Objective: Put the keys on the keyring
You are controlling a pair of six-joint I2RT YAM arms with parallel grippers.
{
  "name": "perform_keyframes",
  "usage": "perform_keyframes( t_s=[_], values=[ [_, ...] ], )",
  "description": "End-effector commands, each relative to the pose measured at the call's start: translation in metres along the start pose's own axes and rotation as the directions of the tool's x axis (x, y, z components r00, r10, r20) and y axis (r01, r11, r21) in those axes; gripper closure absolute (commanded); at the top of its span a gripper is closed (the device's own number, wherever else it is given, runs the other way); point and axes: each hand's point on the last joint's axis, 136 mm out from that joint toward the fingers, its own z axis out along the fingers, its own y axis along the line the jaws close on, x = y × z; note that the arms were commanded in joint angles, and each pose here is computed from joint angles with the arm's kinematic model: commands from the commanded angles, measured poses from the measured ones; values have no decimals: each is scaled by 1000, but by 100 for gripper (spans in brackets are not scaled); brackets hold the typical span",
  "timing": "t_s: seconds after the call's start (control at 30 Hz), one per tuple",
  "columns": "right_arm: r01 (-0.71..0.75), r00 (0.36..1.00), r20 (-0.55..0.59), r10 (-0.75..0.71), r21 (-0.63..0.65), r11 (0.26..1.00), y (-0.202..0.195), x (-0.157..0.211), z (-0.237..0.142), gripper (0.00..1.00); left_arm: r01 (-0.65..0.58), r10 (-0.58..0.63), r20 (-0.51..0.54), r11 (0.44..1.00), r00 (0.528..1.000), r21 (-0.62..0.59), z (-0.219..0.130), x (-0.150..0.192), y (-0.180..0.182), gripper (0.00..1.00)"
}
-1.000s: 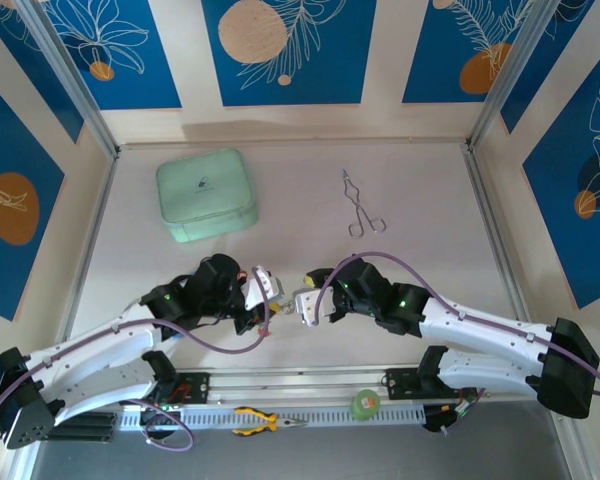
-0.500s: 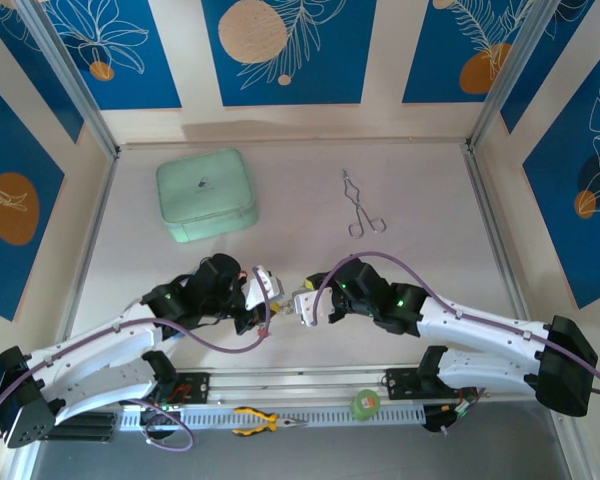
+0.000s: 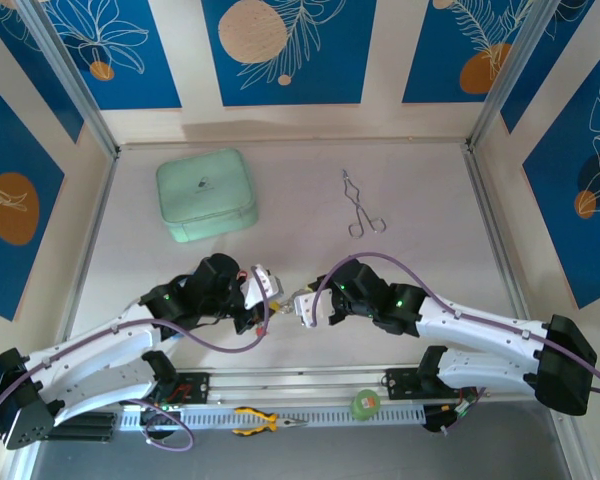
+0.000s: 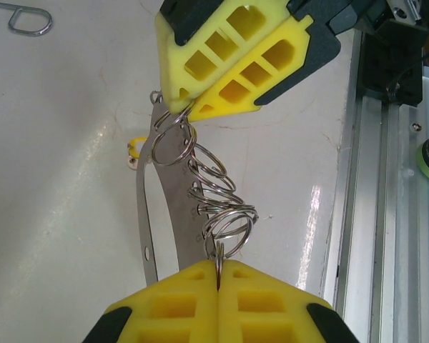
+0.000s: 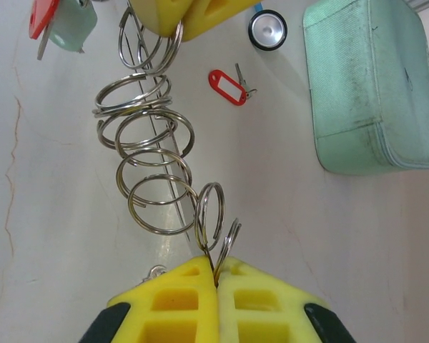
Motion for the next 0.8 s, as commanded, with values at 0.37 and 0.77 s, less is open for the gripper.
perform_keyframes(
  t_s=[0.37, 0.77],
  values=[
    [-146, 977, 156, 145, -9, 989, -9, -17, -1, 100, -171, 176, 26, 977, 984, -127, -26, -9, 12, 56],
    [-39, 988, 150, 36, 16, 999, -5, -14, 1, 100, -508, 538, 93, 830, 838, -230, -37, -59, 21, 60]
  ],
)
